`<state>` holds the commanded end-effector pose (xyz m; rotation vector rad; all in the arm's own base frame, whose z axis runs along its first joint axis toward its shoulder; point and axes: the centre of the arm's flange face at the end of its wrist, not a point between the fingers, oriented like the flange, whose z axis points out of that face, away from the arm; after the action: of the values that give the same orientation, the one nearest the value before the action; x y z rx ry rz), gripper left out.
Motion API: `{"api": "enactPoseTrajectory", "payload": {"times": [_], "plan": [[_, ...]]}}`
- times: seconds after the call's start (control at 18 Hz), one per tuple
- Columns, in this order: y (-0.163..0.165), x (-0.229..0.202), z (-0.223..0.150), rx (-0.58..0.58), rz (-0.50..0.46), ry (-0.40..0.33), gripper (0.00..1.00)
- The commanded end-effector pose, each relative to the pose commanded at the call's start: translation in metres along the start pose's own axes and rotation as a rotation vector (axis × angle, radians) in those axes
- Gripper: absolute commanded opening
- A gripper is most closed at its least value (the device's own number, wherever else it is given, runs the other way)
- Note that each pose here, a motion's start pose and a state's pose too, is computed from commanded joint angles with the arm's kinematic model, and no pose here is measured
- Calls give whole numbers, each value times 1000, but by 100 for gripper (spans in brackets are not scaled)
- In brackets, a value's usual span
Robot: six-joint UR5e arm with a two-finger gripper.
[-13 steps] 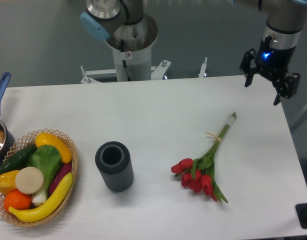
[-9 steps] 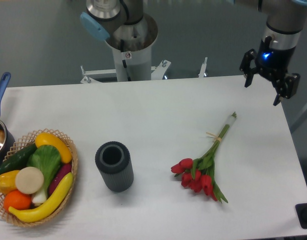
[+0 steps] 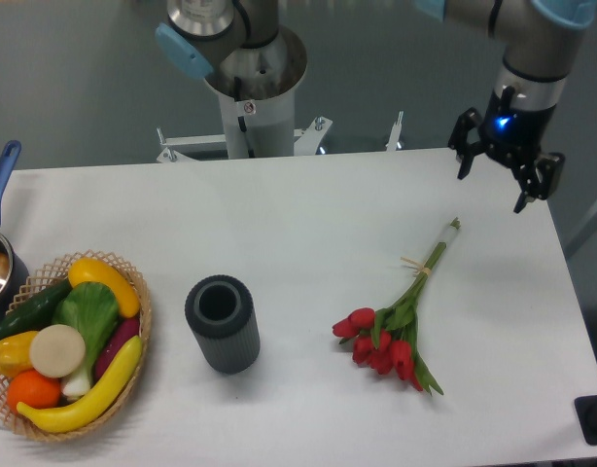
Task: Pick up the flowers from the table
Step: 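Move the open gripper over the stems of the red tulip bouquet, then lower the gripper and close it around the tulip stems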
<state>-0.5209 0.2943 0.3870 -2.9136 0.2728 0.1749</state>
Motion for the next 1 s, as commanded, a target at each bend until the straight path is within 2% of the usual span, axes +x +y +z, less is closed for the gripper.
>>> {"api": "enactPoseTrajectory", "payload": {"times": [0.5,0.67,0.83,1.0], "plan": [[-20,10,85,-8,14,129,100],[-31,8,113,-7,-19,122,100],[-42,10,135,-2,-14,138,100],[-52,9,155,8,-16,116,100]]}}
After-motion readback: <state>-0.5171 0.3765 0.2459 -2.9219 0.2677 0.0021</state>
